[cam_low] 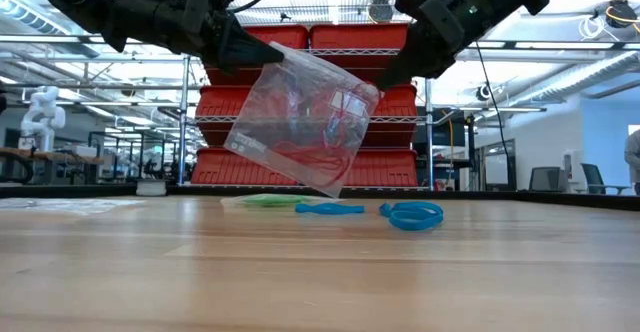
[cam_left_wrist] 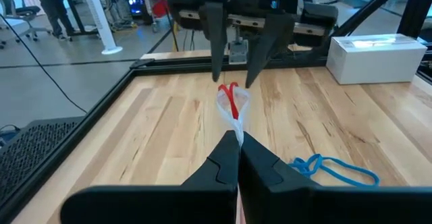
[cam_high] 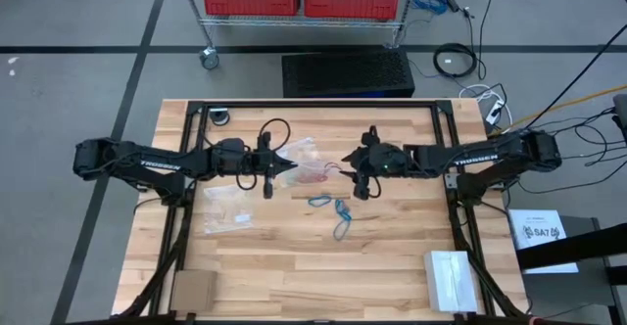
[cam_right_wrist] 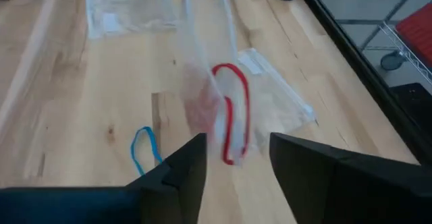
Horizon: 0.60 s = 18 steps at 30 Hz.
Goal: Sort rubber bands
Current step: Put the red rubber band into the bottom right transparent zip bag
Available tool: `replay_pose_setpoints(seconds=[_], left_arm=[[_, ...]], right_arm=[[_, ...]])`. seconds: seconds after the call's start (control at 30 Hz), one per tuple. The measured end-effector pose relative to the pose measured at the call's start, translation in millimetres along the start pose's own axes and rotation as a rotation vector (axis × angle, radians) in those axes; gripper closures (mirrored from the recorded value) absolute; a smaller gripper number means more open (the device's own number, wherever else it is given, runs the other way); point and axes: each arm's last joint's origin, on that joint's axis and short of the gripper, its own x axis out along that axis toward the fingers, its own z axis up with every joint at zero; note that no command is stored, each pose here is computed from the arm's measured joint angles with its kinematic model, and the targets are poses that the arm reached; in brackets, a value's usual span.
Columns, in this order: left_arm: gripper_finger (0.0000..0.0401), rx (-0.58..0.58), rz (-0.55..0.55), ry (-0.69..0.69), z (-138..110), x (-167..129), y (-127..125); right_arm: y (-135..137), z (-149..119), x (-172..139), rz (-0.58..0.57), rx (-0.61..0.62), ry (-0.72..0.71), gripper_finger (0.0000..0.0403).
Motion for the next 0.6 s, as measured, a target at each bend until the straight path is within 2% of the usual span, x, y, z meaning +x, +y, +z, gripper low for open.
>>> replay_pose_setpoints(seconds=[0.23,0.4,0.6], left_arm=[[0.0399,0.006,0.000,0.000,0,0,0],[0.0399,0.008,0.000,0.001,0,0,0],[0.0399,0.008,0.000,0.001,0,0,0]], right_arm=[[1,-8,14,-0.087,-0.031,0.056,0.0317],[7,-9,12,-0.138,-0.060,0.061,0.0361],[12,-10,10,-0.164,-0.094,0.068,0.0386]])
